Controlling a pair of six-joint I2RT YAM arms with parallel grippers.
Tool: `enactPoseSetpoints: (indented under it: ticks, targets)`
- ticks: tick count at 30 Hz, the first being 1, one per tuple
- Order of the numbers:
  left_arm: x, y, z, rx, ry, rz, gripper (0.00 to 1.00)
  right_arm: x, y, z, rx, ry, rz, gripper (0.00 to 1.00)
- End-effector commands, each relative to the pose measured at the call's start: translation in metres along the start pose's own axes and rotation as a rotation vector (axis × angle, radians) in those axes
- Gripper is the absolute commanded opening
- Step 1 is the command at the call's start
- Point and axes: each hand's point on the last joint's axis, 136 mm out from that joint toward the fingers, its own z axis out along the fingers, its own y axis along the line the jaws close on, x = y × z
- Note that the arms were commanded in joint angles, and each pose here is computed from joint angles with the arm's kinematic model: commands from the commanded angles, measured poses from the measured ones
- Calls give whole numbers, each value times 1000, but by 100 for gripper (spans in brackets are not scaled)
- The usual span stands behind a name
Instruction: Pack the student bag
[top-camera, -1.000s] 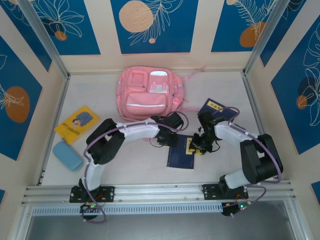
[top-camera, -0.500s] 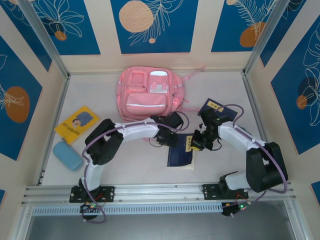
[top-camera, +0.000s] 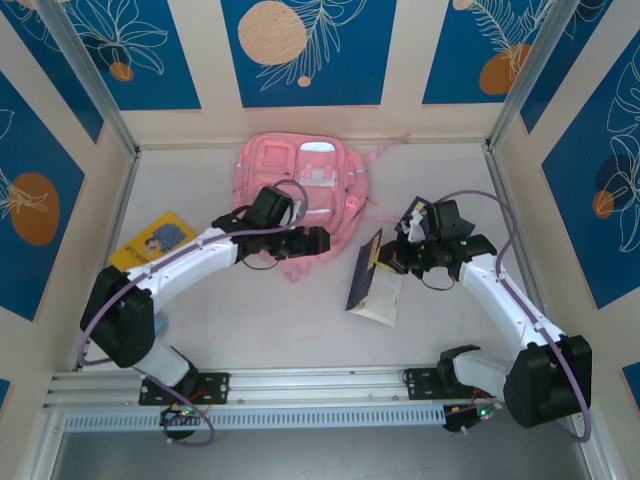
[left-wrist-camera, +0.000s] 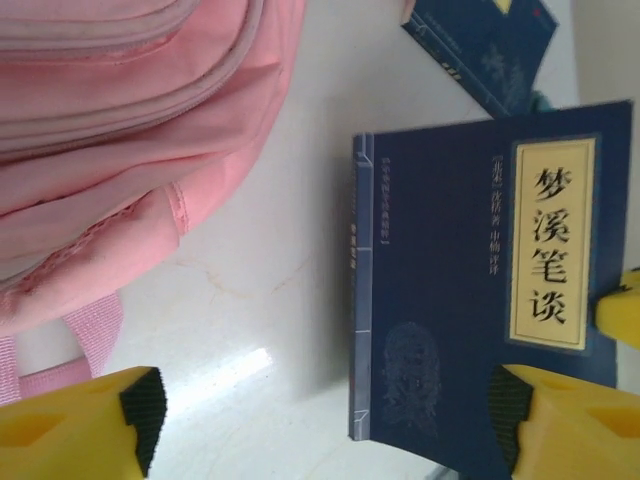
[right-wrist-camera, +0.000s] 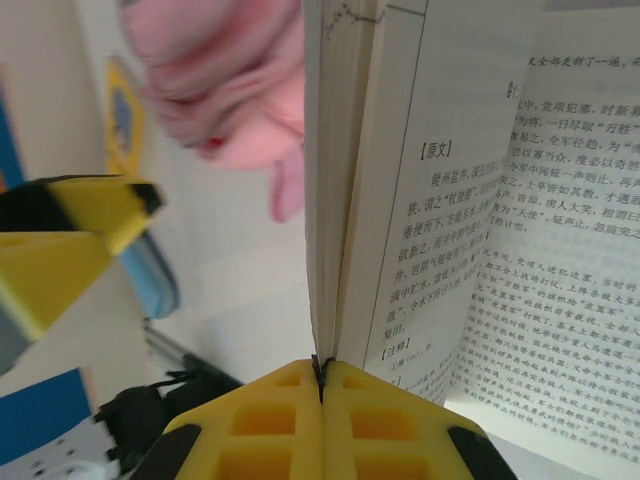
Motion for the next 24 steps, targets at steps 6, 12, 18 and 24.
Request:
enactPoseSetpoints:
  ticks: [6, 12, 18, 24]
  targets:
    - [-6, -9, -27, 291, -31, -127, 96, -16, 95, -27, -325, 7, -141, 0]
    - [-23, -21, -40, 487, -62, -195, 99, -20, 133, -19, -398, 80, -173, 0]
    - [-29, -31, -39, 553, -35, -215, 100, -27, 154, -14, -445, 96, -187, 0]
    - [-35, -38, -40, 593, -27, -228, 99, -27, 162, -15, -481, 106, -183, 0]
